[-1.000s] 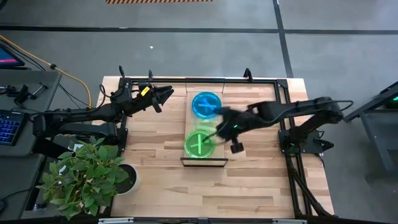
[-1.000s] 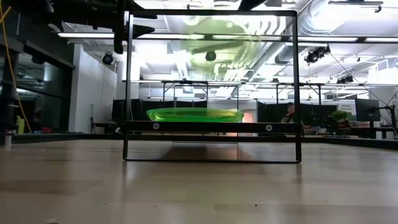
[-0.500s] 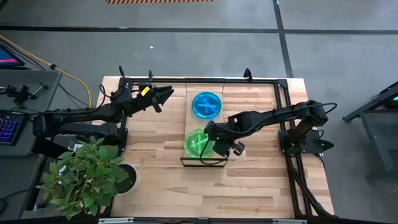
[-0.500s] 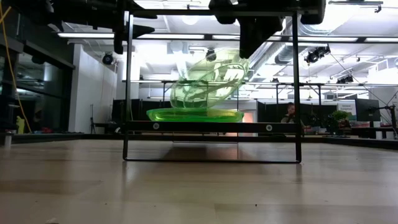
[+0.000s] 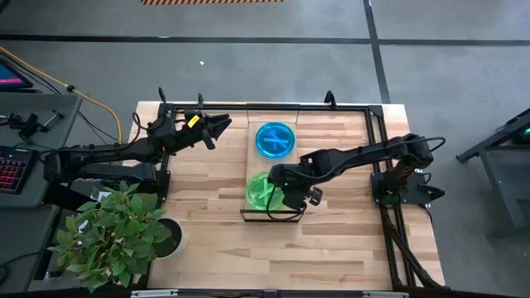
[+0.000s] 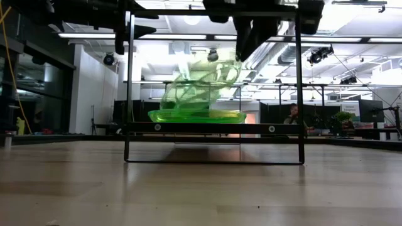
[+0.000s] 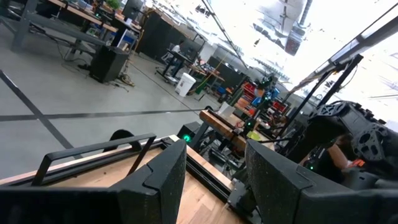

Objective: Place and stack plates onto a shelf
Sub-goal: Stack the green plate on top of the green plate on the shelf, then adjust the stacked green plates on the shelf

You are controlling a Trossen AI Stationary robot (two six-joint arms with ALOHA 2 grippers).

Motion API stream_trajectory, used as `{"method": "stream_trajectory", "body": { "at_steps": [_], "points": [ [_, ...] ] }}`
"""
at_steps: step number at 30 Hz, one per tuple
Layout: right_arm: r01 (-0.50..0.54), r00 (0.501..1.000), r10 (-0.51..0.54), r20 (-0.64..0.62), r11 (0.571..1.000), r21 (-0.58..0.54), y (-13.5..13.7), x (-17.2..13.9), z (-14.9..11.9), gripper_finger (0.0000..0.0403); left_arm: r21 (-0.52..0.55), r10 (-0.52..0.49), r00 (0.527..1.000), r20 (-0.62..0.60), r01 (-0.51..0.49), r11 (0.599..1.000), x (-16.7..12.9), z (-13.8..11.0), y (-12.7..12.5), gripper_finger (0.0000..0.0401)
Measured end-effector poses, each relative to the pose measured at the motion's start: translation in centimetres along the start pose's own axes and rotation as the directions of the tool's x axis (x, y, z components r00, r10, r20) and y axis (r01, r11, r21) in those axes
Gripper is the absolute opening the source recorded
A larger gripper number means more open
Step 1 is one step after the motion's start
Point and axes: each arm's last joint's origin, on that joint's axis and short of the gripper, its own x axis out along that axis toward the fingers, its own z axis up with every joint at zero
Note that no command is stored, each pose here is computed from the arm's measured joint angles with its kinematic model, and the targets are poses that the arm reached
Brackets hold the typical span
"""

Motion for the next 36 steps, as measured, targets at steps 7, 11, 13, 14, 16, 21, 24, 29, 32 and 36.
{"method": "stream_trajectory", "body": {
  "at_steps": [7, 11, 13, 14, 16, 21, 24, 29, 32, 36],
  "points": [
    [-0.014, 1.0, 0.014, -0.008, 0.999, -0.03, -0.3, 1.8, 0.2, 0.0, -0.001, 0.0, 1.0, -0.001, 0.0, 1.0, 0.0, 0.0, 0.0, 0.0156],
    [0.008, 1.0, -0.008, 0.001, 1.0, -0.028, -0.6, 2.2, 0.3, 0.0, -0.001, 0.001, 1.0, -0.001, -0.001, 1.0, 0.0, 0.0, 0.0, 0.0156],
    [0.013, 1.0, -0.013, 0.007, 1.0, -0.028, -0.7, 2.2, 0.4, 0.0, -0.001, 0.0, 1.0, -0.001, 0.0, 1.0, 0.0, 0.0, 0.0, 0.0156],
    [0.02, 1.0, -0.019, 0.011, 1.0, -0.024, -0.7, 2.2, 0.4, 0.0, -0.001, 0.001, 1.0, -0.001, -0.001, 1.0, 0.0, 0.0, 0.0, 0.0156],
    [0.027, 1.0, -0.027, 0.016, 1.0, 0.011, -0.8, 2.2, 0.5, 0.0003, -0.001, 0.001, 1.0, -0.001, -0.001, 1.0, 0.0, 0.0, 0.0, 0.0156],
    [0.029, 0.998, -0.034, 0.047, 0.995, 0.093, -1.1, 2.1, 0.4, 0.0041, 0.001, 0.001, 1.0, -0.002, -0.001, 1.0, 0.0, 0.0, 0.0, 0.0156],
    [0.034, 0.998, -0.04, 0.05, 0.993, 0.11, -1.2, 2.1, 0.3, 0.0082, 0.001, 0.001, 1.0, -0.002, -0.001, 1.0, 0.0, 0.0, 0.0, 0.0156],
    [0.069, 0.998, -0.07, 0.008, 0.992, 0.11, -1.3, 2.1, 0.2, 0.015, 0.001, 0.001, 1.0, -0.002, -0.001, 1.0, 0.0, 0.0, 0.0, 0.0156],
    [0.109, 0.993, -0.103, -0.053, 0.988, 0.108, -1.4, 2.1, 0.0, 0.0179, 0.001, 0.001, 1.0, -0.002, -0.001, 1.0, 0.0, 0.0, 0.0, 0.0156],
    [0.133, 0.988, -0.121, -0.099, 0.982, 0.132, -1.7, 1.6, -0.1, 0.0199, 0.001, 0.002, 1.0, -0.002, -0.002, 1.0, 0.0, 0.0, 0.0, 0.0156]
  ]
}}
